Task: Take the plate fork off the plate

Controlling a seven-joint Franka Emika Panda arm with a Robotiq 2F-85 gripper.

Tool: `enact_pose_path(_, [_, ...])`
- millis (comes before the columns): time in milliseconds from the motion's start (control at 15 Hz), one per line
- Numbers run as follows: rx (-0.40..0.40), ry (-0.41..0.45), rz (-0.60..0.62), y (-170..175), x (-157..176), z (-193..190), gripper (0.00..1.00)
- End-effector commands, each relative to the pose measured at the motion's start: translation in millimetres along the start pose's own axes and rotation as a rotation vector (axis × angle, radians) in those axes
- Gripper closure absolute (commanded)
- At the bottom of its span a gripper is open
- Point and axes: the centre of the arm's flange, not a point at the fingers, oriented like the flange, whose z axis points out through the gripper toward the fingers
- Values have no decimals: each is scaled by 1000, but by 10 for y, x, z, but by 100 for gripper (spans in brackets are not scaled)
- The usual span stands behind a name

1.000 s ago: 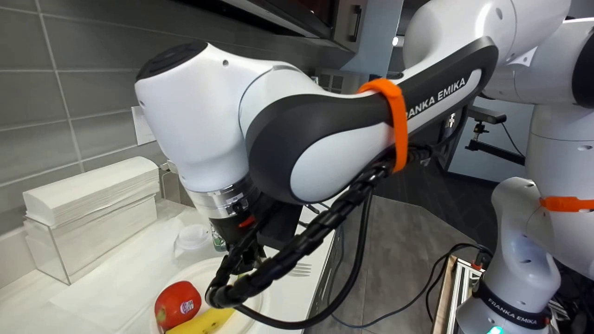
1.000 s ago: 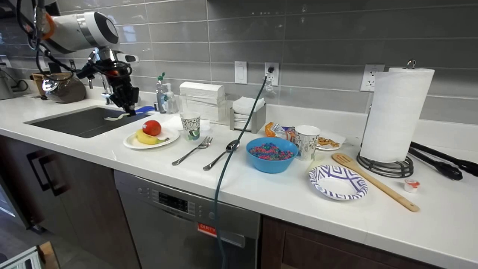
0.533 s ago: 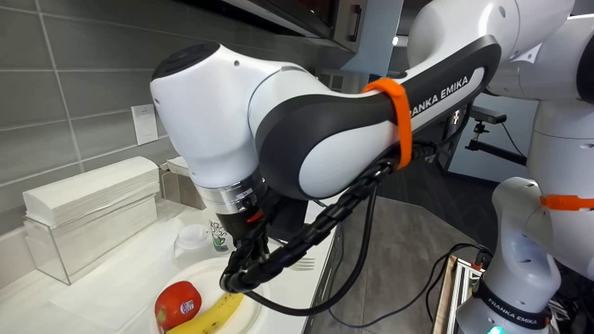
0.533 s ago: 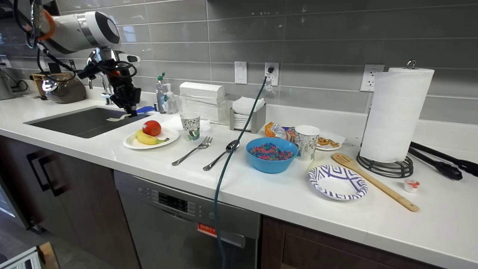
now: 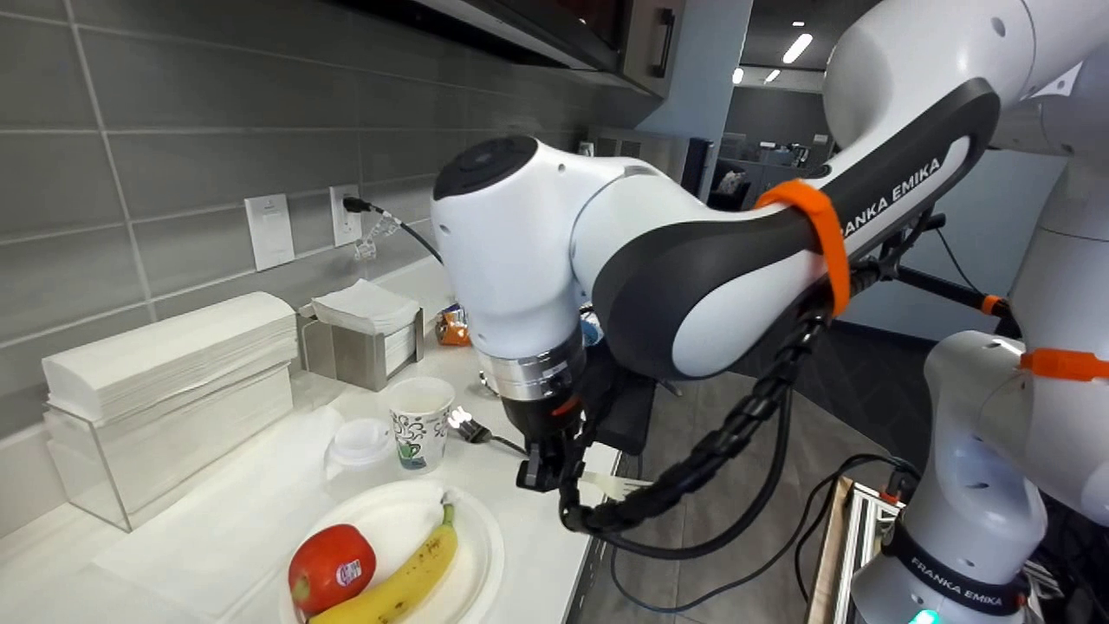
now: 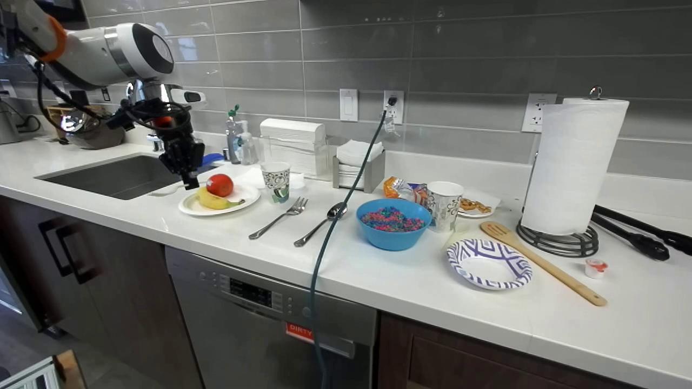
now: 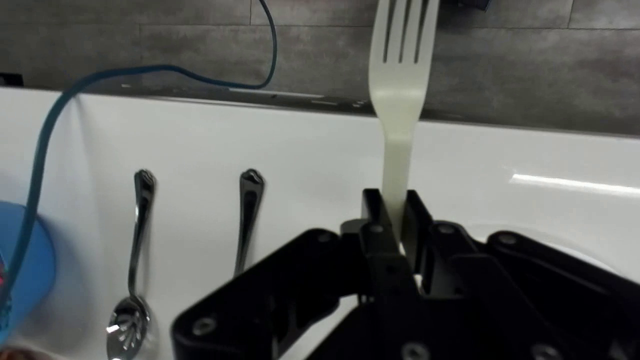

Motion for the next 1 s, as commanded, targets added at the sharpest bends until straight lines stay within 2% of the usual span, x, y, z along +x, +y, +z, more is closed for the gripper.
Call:
enact_pose_path(0, [64,-45,185,440,-324,309,97])
enact_pose_path(267, [87,-121,387,881,-342,537,97])
enact_pose_path(533, [106,-185,588,1202,-181,655,97])
enact_pose_path(800, [107,-206,795,1402,85,680,97])
enact_pose_path(933, [125,-189,896,1403,225,663,97])
